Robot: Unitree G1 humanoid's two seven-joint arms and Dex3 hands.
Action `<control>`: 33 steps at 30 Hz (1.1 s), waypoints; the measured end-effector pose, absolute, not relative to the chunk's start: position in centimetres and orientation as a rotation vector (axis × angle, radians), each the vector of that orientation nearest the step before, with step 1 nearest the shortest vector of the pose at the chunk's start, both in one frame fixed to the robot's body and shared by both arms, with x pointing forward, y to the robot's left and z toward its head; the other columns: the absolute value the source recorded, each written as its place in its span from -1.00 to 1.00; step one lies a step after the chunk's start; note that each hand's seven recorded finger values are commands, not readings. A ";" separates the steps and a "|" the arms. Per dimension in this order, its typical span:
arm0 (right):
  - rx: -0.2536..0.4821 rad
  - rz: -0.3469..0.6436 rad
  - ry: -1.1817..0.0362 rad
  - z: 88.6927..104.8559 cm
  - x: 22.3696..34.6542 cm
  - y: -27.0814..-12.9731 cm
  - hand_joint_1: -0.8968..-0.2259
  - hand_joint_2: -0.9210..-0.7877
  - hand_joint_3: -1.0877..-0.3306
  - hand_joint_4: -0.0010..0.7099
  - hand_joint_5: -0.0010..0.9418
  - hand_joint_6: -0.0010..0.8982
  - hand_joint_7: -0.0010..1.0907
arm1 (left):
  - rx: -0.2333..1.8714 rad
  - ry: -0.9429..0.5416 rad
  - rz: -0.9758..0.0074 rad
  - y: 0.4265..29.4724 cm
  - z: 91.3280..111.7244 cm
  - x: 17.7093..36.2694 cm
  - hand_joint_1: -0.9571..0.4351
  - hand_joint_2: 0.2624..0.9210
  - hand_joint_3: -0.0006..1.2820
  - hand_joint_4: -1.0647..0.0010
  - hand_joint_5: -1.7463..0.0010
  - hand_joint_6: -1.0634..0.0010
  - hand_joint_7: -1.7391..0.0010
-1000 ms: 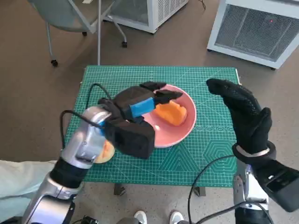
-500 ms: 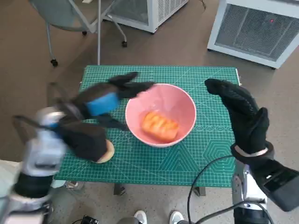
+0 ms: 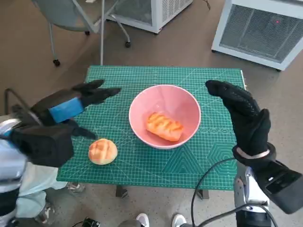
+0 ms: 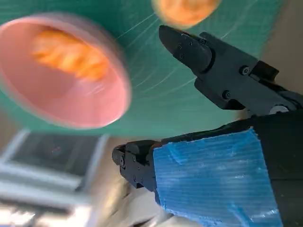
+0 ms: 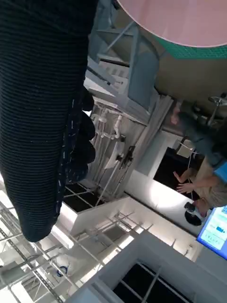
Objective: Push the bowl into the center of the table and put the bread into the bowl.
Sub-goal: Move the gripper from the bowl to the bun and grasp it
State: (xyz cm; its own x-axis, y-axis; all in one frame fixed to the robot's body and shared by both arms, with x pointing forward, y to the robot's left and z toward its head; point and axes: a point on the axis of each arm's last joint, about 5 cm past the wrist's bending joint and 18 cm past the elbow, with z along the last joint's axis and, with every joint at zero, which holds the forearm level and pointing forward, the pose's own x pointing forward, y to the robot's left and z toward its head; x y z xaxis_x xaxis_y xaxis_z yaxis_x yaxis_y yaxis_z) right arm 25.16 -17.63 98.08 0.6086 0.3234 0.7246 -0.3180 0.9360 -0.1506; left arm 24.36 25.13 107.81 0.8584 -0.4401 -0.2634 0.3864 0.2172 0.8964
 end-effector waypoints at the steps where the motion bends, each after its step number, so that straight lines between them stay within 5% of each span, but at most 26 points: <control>1: -0.006 0.371 -0.838 98.1 25.2 -17.6 -0.37 -1.00 -0.01 -0.87 -1.00 -1.00 -0.28 | 1.227 -0.034 -0.577 25.3 107.7 24.3 -0.12 0.41 -0.99 0.85 0.99 0.54 0.99; 20: 0.009 0.401 -0.819 97.8 25.7 -17.7 -0.41 -1.00 -0.01 -0.87 -1.00 -1.00 -0.27 | 1.199 0.101 -0.687 25.6 103.8 23.6 0.03 0.42 -1.00 0.79 1.00 0.47 0.99; 33: 0.016 0.417 -0.817 97.9 26.1 -17.7 -0.41 -1.00 -0.01 -0.87 -1.00 -1.00 -0.27 | 1.221 0.153 -0.646 23.8 100.3 23.8 0.09 0.45 -0.99 0.75 0.99 0.46 1.00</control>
